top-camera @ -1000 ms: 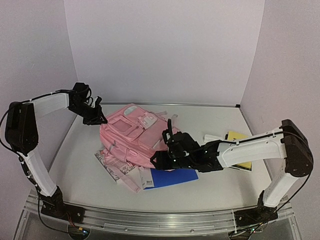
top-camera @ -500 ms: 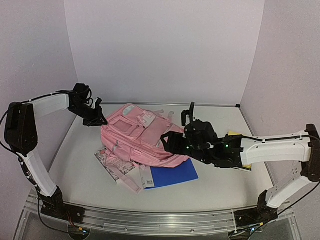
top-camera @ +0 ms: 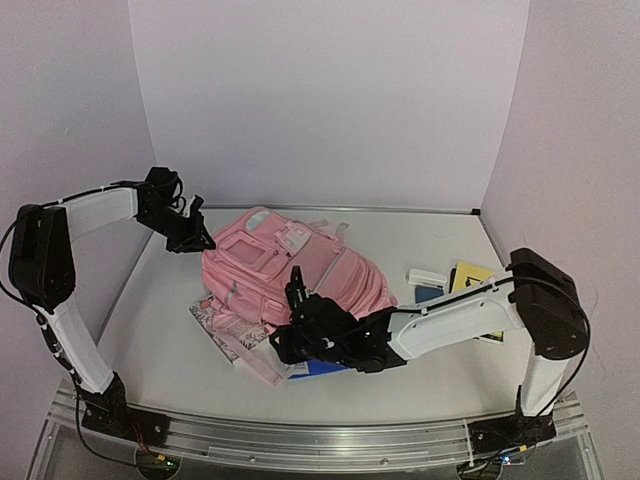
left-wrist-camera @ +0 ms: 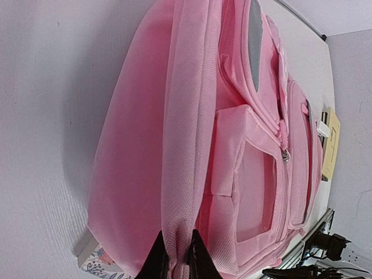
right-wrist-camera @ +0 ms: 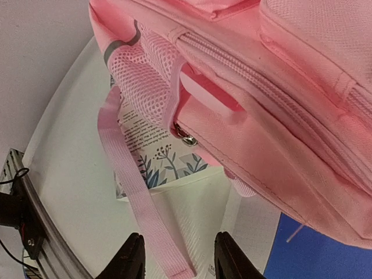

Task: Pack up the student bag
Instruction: Unzip the student bag at the center of the board.

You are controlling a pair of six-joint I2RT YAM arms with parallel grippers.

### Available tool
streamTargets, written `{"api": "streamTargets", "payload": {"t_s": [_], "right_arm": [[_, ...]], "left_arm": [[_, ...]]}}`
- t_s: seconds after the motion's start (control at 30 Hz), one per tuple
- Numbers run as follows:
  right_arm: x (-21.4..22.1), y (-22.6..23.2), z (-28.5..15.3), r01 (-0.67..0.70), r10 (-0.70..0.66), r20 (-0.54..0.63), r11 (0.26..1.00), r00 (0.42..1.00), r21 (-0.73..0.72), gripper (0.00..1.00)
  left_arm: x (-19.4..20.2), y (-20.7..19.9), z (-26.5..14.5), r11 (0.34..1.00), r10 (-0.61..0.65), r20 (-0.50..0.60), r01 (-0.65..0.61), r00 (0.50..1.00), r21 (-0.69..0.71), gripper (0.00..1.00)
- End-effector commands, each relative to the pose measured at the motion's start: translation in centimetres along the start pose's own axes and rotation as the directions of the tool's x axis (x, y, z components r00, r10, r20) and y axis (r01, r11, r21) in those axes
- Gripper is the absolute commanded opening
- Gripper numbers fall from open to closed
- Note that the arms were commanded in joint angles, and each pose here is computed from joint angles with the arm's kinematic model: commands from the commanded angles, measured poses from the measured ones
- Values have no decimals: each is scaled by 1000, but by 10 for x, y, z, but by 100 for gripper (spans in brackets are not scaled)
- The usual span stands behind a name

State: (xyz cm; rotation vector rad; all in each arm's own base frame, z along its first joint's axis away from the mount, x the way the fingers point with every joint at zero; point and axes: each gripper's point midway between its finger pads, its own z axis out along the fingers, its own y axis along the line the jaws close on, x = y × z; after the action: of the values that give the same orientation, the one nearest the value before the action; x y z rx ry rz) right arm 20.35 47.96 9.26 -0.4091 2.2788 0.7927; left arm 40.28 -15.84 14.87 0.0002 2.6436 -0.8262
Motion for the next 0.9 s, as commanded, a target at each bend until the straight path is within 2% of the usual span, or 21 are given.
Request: {"api": "streamTargets", "payload": {"t_s": [0.0, 0.17, 0.33, 0.53, 0.73, 0.87], "right_arm": [[-20, 22, 24, 18, -16, 64, 999, 998, -32, 40], [-17, 6, 49, -8, 1, 109, 998, 994, 64, 45], [-18, -13, 68, -44, 14, 177, 984, 984, 170, 45], [-14, -26, 87, -37, -15, 201, 967, 980, 254, 45], [-14, -32, 101, -16, -50, 214, 955, 976, 296, 29], [-21, -27, 100, -18, -52, 230, 956, 972, 293, 9]], "left_arm": [[-12, -14, -13, 998, 15, 50, -18, 999, 57, 0], [-12, -20, -17, 996, 22, 61, -27, 998, 80, 0], [-13, -21, -20, 996, 29, 71, -34, 997, 77, 0], [-13, -25, -23, 995, 27, 74, -34, 997, 93, 0], [-14, -30, -28, 994, 32, 85, -40, 996, 103, 0], [-14, -31, -30, 994, 29, 87, -38, 996, 106, 0]]}}
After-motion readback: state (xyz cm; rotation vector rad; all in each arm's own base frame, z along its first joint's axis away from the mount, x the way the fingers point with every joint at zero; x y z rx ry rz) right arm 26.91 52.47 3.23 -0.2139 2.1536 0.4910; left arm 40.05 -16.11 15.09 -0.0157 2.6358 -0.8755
